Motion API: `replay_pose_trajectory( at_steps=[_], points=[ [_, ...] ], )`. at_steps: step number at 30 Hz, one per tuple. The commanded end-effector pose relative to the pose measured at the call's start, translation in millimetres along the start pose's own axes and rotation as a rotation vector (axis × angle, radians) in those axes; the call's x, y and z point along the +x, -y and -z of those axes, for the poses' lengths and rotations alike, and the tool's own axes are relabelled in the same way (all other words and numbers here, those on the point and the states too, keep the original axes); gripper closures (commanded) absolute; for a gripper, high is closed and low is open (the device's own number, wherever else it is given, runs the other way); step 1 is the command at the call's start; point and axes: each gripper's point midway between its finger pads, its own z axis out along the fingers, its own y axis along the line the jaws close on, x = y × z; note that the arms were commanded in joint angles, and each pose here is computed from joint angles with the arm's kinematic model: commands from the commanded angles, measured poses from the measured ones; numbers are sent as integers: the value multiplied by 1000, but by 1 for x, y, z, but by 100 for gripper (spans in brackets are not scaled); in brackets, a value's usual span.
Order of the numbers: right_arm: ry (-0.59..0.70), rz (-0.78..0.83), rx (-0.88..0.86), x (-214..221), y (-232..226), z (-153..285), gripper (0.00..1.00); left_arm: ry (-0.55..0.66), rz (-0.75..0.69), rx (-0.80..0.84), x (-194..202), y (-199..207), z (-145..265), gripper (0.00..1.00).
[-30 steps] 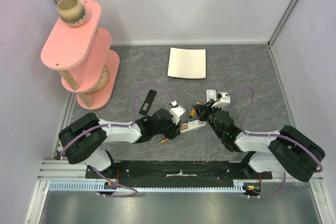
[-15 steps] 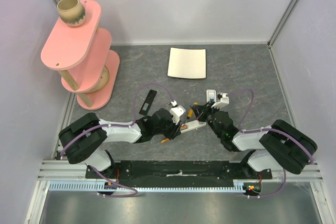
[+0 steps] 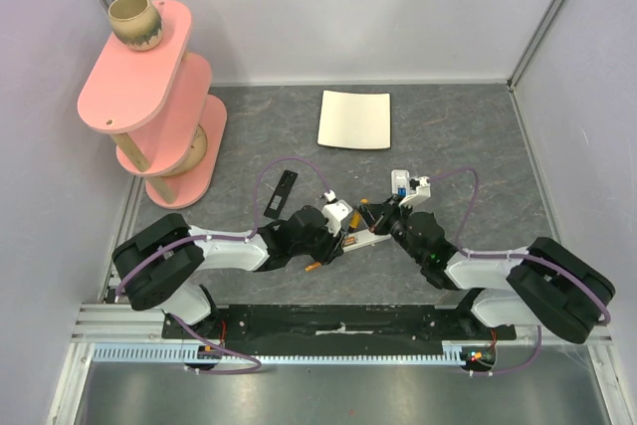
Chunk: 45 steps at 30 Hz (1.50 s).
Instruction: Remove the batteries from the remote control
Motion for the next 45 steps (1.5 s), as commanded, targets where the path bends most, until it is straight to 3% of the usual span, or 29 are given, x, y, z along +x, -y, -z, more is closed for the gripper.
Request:
replay_pose_trajectory(
  at_steps=[1,14,23,35,45],
  points=[
    [41,9,3,-13,-5,3,100,-112,26,-11,33,-3,-1,98],
    [98,138,92,-38,3,10,100,-119,30,-11,34,-3,-1,98],
    [95,147,115,-32,12,5,100,-121,27,-8,35,-2,0,98],
    [207,168,170,-58,16,7,100,-132,29,-7,37,-2,-2,98],
    [182,167,159,-48,16,-8,100,-138,28,0,39,-1,-2,98]
  ],
)
